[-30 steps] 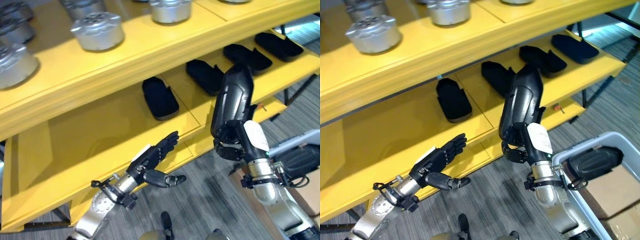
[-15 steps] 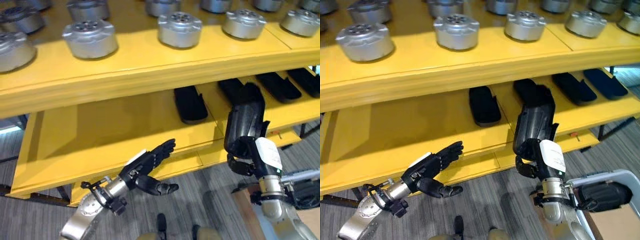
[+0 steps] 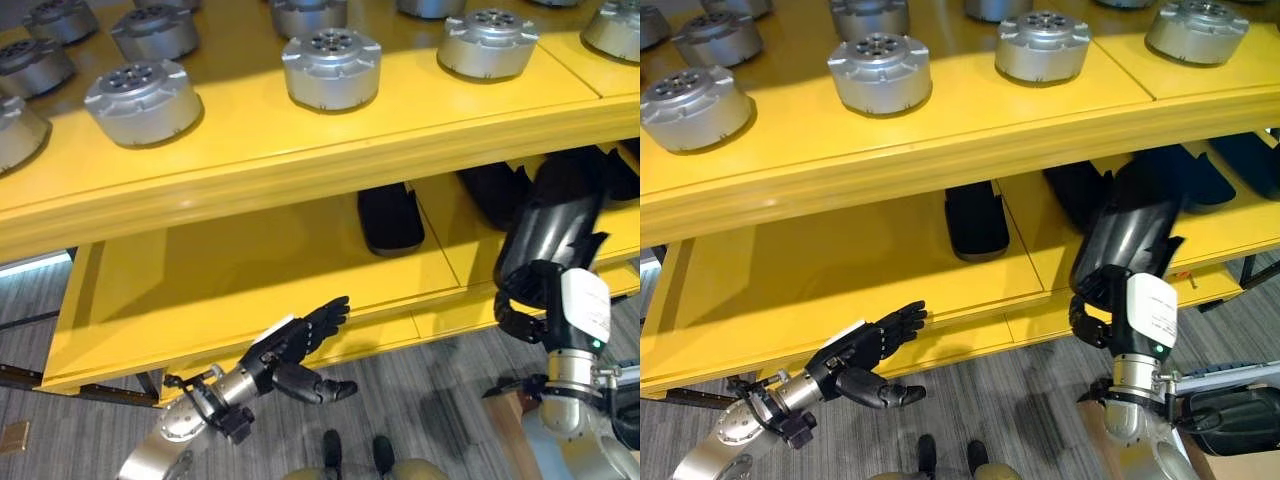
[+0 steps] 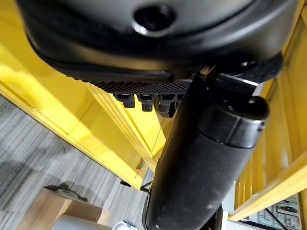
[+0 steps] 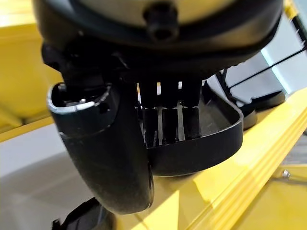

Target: Move parts from the plastic box to the shelf.

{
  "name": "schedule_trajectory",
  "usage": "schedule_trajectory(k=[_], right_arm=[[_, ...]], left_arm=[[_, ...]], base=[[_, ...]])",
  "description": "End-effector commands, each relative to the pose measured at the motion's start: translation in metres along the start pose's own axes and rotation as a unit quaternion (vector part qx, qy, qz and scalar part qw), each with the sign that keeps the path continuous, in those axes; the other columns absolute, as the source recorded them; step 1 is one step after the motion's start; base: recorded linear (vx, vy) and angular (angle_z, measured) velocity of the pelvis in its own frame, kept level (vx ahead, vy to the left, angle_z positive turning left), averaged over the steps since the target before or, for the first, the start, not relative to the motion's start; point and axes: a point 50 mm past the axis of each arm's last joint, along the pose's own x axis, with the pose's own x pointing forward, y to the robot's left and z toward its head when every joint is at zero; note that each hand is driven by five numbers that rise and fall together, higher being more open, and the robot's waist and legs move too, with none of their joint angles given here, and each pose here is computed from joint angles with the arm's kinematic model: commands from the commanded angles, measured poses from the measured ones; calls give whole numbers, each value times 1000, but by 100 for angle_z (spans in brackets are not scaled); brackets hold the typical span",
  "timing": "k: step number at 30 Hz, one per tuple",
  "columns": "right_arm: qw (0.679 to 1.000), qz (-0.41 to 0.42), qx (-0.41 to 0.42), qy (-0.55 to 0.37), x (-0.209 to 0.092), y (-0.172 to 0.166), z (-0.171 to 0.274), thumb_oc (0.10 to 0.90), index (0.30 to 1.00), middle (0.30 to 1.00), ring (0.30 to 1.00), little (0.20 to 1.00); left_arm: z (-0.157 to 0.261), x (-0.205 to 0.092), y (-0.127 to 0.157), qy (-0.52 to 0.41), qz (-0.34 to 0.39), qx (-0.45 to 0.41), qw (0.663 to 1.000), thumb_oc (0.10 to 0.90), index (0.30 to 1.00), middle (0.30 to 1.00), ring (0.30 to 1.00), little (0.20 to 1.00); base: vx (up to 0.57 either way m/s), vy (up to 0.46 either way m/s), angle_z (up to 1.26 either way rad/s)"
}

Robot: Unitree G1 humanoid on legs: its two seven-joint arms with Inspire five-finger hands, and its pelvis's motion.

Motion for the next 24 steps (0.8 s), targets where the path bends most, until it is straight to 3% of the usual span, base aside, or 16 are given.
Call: schedule_trajectory(k=[1, 8, 17, 21, 24], right_arm=[[974, -175, 3, -143, 45, -44, 41, 400, 300, 300, 300, 300], [962, -163, -16, -220, 62, -61, 56, 400, 300, 300, 300, 300], [962, -140, -6, -234, 51, -62, 66, 400, 300, 300, 300, 300], [966, -76, 32, -245, 49, -51, 77, 400, 300, 300, 300, 300], [961, -74, 29, -264, 47, -47, 83, 400, 300, 300, 300, 300]], left_arm=[[45, 15, -3, -130, -4, 13, 991, 900, 1000, 1000, 1000, 1000], [40, 12, 1, -121, 24, -12, 992, 900, 1000, 1000, 1000, 1000], [31, -8, 16, -74, 60, -7, 995, 900, 1000, 1000, 1000, 1000], [31, -13, 18, -80, 67, -9, 994, 900, 1000, 1000, 1000, 1000], [30, -11, 17, -78, 65, -4, 995, 900, 1000, 1000, 1000, 1000]], base=[[37, 326, 49], [7, 353, -19], [-14, 262, 14], [-54, 20, 70], [-11, -12, 9]])
